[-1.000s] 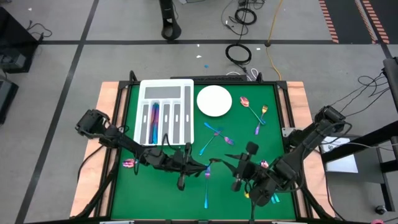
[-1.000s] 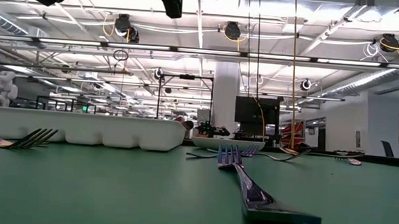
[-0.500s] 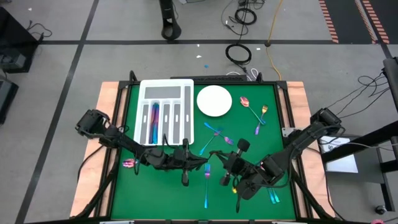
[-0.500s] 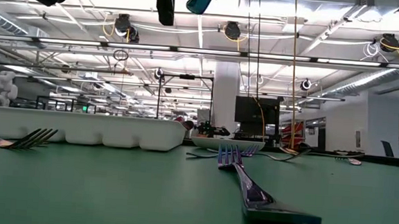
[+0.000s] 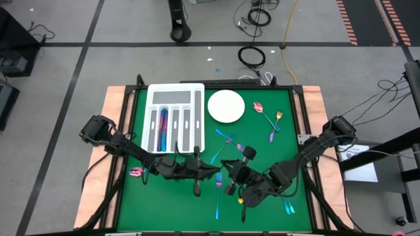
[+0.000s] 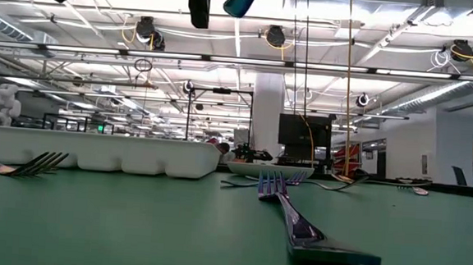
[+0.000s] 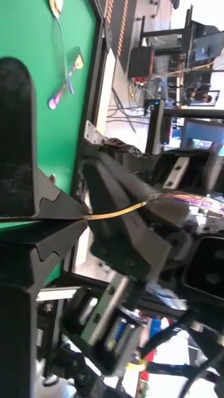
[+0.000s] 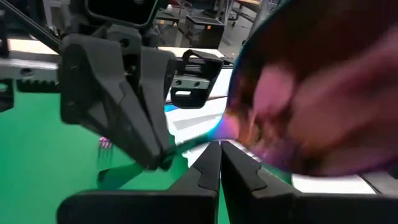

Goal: Sort silverware
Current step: Put the blue spoon into the silverware tray

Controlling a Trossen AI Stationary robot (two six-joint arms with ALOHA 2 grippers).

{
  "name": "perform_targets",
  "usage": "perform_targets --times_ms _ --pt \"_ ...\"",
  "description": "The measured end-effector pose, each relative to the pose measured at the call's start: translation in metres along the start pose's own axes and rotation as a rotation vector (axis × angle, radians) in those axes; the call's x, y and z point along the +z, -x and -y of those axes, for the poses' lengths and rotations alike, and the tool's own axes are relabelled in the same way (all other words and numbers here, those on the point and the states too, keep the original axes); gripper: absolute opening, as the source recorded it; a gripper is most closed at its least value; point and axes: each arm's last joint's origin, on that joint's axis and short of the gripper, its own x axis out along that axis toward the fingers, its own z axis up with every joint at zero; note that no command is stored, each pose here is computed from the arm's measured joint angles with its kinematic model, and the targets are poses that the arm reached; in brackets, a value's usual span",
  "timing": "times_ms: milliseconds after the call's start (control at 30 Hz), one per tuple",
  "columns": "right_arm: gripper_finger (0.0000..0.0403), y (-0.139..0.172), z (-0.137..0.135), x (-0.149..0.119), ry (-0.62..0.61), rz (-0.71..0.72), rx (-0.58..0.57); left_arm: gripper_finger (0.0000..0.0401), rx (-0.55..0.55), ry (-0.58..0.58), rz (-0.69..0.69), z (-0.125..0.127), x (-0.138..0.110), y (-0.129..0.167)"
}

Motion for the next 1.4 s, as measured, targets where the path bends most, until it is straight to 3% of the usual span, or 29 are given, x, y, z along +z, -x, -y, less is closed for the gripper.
perform_targets --times_ms 367,1133,1400 --pt "0.0 -0.001 0.0 0.001 -0.009 -0.003 0.013 0.0 0.064 -0.026 -0.048 -0.002 -0.004 -0.001" --pt "0.0 -0.008 0.001 0.002 0.006 -0.02 0.047 0.0 0.077 -0.035 -0.064 -0.003 -0.006 -0.001" --pt "0.0 0.005 0.012 0.003 0.02 -0.062 0.044 0.0 0.091 -0.042 -0.078 -0.005 0.015 0.006"
